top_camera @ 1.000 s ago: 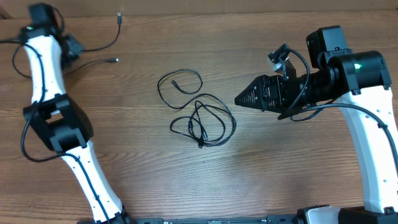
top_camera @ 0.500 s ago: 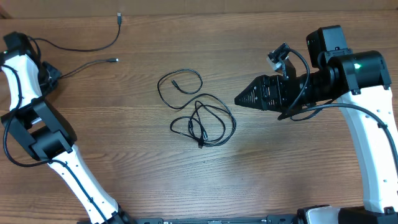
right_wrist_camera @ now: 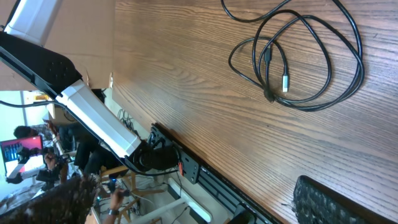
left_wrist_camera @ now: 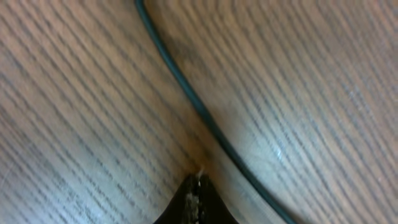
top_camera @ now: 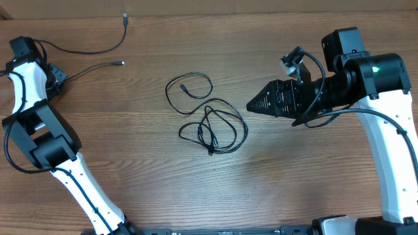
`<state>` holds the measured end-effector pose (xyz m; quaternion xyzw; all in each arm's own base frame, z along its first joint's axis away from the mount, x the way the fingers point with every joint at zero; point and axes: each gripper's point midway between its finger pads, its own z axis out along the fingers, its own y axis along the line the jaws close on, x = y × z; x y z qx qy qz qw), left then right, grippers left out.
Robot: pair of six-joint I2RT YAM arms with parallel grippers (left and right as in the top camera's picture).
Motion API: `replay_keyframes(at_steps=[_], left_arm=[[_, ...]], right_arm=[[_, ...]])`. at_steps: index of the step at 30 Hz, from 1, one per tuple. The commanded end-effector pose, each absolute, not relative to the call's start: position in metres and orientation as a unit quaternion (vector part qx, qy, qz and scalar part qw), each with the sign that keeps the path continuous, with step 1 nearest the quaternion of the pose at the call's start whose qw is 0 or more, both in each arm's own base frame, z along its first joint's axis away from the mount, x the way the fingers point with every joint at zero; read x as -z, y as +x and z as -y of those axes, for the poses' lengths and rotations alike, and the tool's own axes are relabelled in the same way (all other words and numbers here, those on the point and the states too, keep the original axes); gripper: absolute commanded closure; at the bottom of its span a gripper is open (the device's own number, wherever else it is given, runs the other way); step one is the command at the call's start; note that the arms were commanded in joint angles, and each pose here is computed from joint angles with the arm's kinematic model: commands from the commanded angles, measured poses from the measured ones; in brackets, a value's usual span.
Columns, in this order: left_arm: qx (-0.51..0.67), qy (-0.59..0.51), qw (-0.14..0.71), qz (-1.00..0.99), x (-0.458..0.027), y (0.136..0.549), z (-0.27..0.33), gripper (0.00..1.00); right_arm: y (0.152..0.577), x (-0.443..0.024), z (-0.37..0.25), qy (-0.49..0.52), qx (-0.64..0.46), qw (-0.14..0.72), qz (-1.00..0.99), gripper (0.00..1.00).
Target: Untangle cables
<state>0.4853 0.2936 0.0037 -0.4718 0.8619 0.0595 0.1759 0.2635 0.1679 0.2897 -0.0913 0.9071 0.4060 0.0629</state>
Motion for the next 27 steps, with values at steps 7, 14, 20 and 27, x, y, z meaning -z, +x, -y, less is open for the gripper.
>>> replay_keyframes(at_steps=[7, 14, 20, 27], left_arm=[[0.038, -0.429, 0.083, -0.899, 0.148, 0.474, -0.241, 0.96], [0.145, -0.375, 0.157, -0.902, 0.124, 0.525, -0.220, 0.96], [0.232, -0.314, 0.265, -0.882, 0.015, 0.592, -0.218, 0.96], [0.216, -0.282, 0.330, -0.874, -0.097, 0.607, -0.227, 0.96]], right_arm=[[0.258, -0.291, -0.167, -0.089, -0.404, 0.055, -0.909, 0.00], [0.256, -0.291, -0.166, -0.088, -0.404, 0.052, -0.909, 0.00], [0.256, -0.291, -0.166, -0.087, -0.404, 0.051, -0.909, 0.00], [0.255, -0.291, -0.166, -0.087, -0.404, 0.050, -0.909, 0.00]])
